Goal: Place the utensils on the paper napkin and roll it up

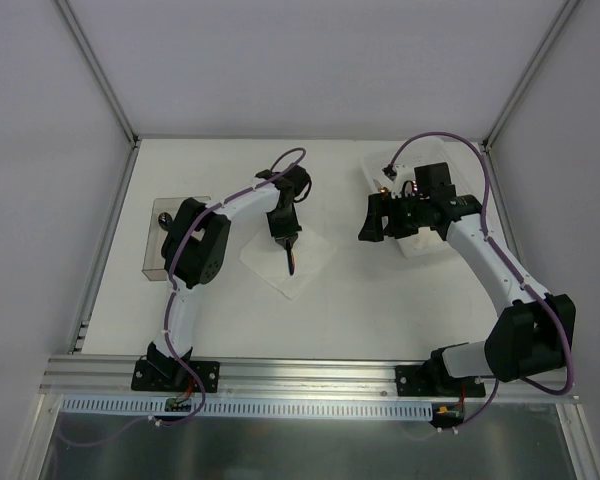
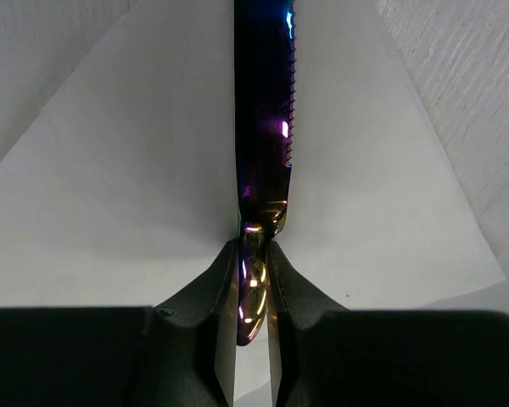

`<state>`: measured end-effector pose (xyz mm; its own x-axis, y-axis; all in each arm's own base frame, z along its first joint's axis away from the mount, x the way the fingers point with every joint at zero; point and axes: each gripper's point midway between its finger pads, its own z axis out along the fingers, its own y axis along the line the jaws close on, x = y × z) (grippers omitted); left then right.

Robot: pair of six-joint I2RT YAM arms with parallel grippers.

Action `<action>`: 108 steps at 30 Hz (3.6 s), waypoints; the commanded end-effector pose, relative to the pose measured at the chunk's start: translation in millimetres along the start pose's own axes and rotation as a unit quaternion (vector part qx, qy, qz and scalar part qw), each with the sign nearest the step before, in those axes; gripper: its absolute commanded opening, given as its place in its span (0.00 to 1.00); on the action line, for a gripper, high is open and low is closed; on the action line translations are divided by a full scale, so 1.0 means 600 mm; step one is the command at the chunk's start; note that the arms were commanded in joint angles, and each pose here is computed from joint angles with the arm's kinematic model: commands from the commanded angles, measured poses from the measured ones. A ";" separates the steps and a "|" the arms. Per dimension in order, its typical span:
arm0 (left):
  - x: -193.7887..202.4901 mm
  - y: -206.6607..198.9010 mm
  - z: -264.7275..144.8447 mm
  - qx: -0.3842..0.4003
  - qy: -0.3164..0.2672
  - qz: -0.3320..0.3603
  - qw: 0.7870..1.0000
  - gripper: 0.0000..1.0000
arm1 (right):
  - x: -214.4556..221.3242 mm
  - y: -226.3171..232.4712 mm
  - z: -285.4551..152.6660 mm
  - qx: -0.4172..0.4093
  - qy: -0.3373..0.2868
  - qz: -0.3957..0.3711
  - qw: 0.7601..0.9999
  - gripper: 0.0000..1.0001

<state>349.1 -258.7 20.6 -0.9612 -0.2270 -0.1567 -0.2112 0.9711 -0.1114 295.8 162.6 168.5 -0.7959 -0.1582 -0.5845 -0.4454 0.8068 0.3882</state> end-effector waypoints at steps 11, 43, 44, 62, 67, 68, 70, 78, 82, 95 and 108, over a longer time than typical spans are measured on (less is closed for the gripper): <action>-0.006 -0.007 0.001 -0.004 -0.007 0.014 1.000 0.09 | -0.015 0.006 -0.005 -0.009 -0.018 -0.005 1.000 0.84; -0.053 0.404 -0.260 -0.057 -0.165 -0.111 0.978 0.44 | -0.014 0.014 -0.020 -0.011 -0.031 -0.013 0.999 0.85; -0.052 0.413 -0.250 -0.058 -0.156 -0.121 0.979 0.39 | -0.013 0.013 -0.018 -0.011 -0.029 -0.011 0.999 0.85; -0.121 0.515 -0.126 -0.079 -0.109 -0.142 0.981 0.30 | -0.006 0.020 -0.021 -0.020 -0.024 -0.012 0.999 0.85; -0.143 0.531 -0.109 -0.077 -0.107 -0.131 0.983 0.29 | -0.003 0.018 -0.018 -0.020 -0.020 -0.011 1.000 0.85; -0.144 0.530 -0.096 -0.071 -0.098 -0.130 0.984 0.28 | -0.003 0.019 -0.018 -0.022 -0.019 -0.011 1.000 0.85; -0.152 0.526 -0.087 -0.058 -0.102 -0.113 0.987 0.28 | -0.003 0.020 -0.018 -0.024 -0.018 -0.010 1.000 0.85; -0.175 0.538 -0.053 -0.047 -0.105 -0.107 0.988 0.28 | -0.002 0.017 -0.018 -0.019 -0.016 -0.010 1.000 0.85; -0.171 0.541 -0.036 -0.048 -0.094 -0.108 0.989 0.23 | -0.002 0.017 -0.019 -0.017 -0.017 -0.011 1.000 0.85; -0.201 0.491 -0.153 0.003 -0.171 -0.119 0.978 0.00 | -0.003 0.019 -0.021 -0.019 -0.019 -0.010 1.000 0.85; -0.219 0.234 -0.334 0.081 -0.230 -0.031 0.969 0.00 | -0.004 0.016 -0.020 -0.015 -0.021 -0.008 1.000 0.85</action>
<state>423.6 -30.6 230.1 -0.6936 -0.3178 -0.6465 -0.2076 0.9475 -0.2431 288.8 164.9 171.6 -0.7899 -0.1566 -0.5929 -0.4600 0.7906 0.4041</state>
